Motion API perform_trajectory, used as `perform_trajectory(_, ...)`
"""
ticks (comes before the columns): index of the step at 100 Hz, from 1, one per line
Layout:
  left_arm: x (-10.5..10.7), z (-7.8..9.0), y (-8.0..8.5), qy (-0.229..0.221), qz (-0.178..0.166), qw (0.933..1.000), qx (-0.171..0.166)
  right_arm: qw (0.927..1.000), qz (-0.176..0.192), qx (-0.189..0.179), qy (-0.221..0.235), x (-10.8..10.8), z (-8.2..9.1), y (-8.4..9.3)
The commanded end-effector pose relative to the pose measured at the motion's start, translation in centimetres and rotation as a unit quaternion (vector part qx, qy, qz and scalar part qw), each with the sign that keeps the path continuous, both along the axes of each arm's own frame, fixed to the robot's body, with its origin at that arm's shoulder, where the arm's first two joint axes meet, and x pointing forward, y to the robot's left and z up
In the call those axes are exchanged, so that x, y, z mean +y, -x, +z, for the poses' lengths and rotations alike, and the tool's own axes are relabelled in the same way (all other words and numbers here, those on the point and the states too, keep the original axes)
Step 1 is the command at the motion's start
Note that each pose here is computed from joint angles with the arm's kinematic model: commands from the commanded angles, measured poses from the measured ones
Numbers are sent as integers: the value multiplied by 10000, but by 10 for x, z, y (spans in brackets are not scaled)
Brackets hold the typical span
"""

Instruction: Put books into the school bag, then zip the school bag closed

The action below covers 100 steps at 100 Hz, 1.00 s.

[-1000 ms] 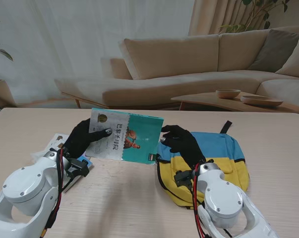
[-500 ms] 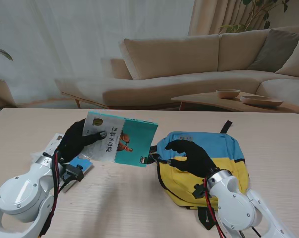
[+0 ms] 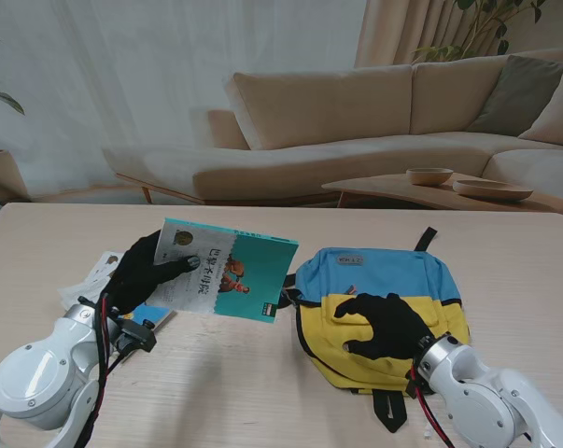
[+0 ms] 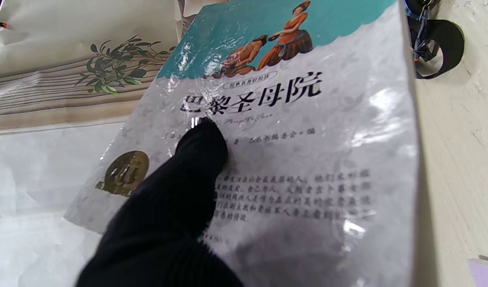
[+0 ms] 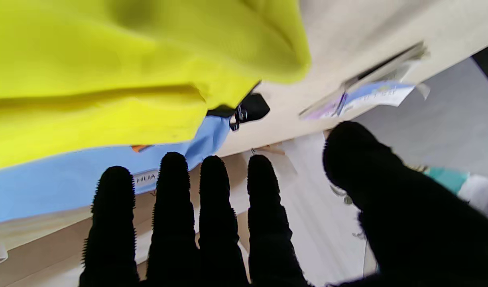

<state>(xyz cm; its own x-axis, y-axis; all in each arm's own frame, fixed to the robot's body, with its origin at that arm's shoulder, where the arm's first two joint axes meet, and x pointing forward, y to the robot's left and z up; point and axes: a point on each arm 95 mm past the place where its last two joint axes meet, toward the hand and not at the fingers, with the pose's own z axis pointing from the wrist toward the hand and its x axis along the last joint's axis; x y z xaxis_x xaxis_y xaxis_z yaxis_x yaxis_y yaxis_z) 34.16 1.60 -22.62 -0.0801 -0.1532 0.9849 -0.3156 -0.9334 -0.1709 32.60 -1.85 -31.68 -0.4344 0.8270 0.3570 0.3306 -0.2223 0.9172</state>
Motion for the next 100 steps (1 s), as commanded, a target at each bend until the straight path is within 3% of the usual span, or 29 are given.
perform_trajectory(1, -4, 3, 4, 74, -108, 9999, -37, 9995, 103, 259, 162, -4, -14, 8)
perform_trajectory(25, -4, 0, 5, 50, -124, 9999, -30, 9965, 414, 279, 672, -8, -31, 14)
perform_trajectory(52, -3, -4, 4, 21, -139, 9999, 20, 9939, 212, -214, 1065, -6, -44, 9)
perform_trajectory(78, -2, -6, 3, -10, -138, 9999, 23, 9987, -16, -141, 489, -1, -41, 8)
perform_trajectory(100, 0, -6, 3, -63, -112, 9999, -1, 9997, -159, -137, -152, 14, -17, 0)
